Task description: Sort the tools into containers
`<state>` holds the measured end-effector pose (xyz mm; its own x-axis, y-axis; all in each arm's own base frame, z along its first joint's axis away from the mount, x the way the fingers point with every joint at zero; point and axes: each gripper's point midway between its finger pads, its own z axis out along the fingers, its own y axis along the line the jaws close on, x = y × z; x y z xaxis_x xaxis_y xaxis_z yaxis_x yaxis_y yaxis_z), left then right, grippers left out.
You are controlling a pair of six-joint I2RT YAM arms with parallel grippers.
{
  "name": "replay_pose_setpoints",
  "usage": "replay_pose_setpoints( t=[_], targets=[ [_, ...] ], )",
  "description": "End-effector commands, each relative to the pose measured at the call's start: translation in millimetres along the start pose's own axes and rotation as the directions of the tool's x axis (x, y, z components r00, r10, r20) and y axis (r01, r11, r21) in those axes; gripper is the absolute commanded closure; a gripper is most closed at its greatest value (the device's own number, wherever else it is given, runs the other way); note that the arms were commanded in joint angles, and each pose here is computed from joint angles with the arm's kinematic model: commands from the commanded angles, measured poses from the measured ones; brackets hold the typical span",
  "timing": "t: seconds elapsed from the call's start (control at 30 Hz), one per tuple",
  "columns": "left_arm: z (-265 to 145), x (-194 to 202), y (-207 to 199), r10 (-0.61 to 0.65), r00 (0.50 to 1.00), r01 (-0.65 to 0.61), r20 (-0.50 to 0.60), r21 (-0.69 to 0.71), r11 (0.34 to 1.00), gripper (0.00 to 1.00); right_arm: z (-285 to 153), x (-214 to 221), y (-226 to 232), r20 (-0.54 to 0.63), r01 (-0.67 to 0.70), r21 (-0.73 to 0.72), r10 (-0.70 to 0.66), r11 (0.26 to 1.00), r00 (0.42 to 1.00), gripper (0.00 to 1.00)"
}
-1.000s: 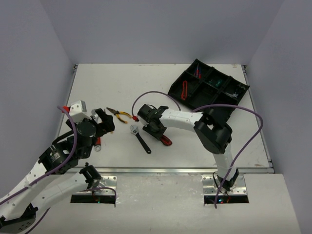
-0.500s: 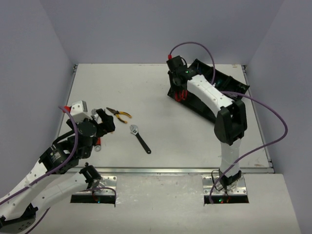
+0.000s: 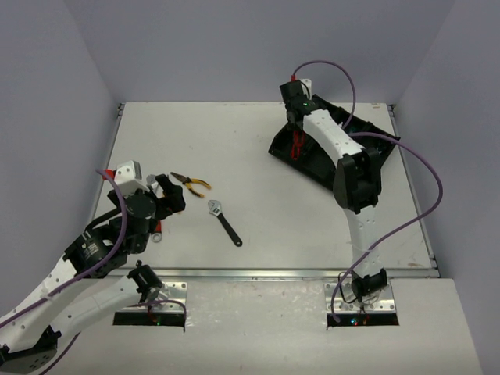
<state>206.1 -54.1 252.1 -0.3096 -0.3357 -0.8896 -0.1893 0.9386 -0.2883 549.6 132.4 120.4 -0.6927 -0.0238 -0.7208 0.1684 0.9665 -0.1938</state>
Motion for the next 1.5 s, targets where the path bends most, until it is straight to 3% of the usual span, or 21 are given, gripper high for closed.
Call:
replay_pose_setpoints(
  t=[0.0, 0.07, 0.2, 0.33, 0.57, 0.67, 0.9, 1.03, 1.13, 1.47],
  targets=[
    [3.1, -4.5, -5.3, -0.012, 1.0, 0.012, 0.019, 0.009, 1.0, 0.0, 6.1, -44.7, 0.1, 0.132, -0.071, -0.002, 0.071, 0.997, 0.989, 0.92],
    [3.0, -5.1, -5.2, -0.014, 1.0, 0.014, 0.02, 0.009, 1.0, 0.0, 11.3, -45.2, -1.4, 0.134, -0.065, 0.003, 0.064, 0.998, 0.989, 0.87],
    [3.2, -4.9, -4.8, -0.013, 1.0, 0.012, 0.021, 0.006, 1.0, 0.0, 14.1, -47.9, -0.8, 0.138, -0.046, -0.002, 0.046, 0.999, 0.989, 0.46],
    [3.8, -4.4, -4.9, -0.01, 1.0, 0.01, 0.02, 0.004, 1.0, 0.0, -0.8, -52.7, -3.5, 0.144, -0.073, -0.027, 0.077, 0.997, 0.987, 0.31],
    [4.9, -3.4, -5.3, -0.005, 1.0, 0.005, 0.016, 0.001, 1.0, 0.0, -50.8, -58.0, -7.2, 0.146, -0.112, -0.122, 0.129, 0.986, 0.981, 0.2],
    [5.4, -3.5, -5.2, -0.005, 1.0, 0.005, 0.016, -0.004, 1.0, 0.0, -82.8, -53.9, 6.7, 0.156, -0.042, -0.174, 0.07, 0.984, 0.985, 0.01],
    [2.4, -7.9, 1.9, -0.031, 0.999, 0.032, 0.035, -0.029, 0.999, 0.0, -141.0, 4.9, 60.1, 0.112, 0.158, -0.277, -0.131, 0.948, 0.985, 0.01],
    [-1.5, -13.2, 7.5, -0.06, 0.997, 0.063, 0.058, -0.039, 0.997, 0.0, -178.4, 72.4, 117.0, 0.062, 0.254, -0.491, -0.257, 0.833, 0.964, 0.01],
    [-3.0, -15.0, 10.1, -0.071, 0.995, 0.074, 0.067, -0.044, 0.996, 0.0, -198.0, 110.2, 147.0, 0.029, 0.277, -0.575, -0.319, 0.77, 0.947, 0.01],
    [-1.6, -13.3, 10.5, -0.065, 0.996, 0.068, 0.062, -0.053, 0.996, 0.0, -225.8, 173.8, 209.4, 0.019, 0.344, -0.625, -0.427, 0.701, 0.904, 0.03]
  ],
)
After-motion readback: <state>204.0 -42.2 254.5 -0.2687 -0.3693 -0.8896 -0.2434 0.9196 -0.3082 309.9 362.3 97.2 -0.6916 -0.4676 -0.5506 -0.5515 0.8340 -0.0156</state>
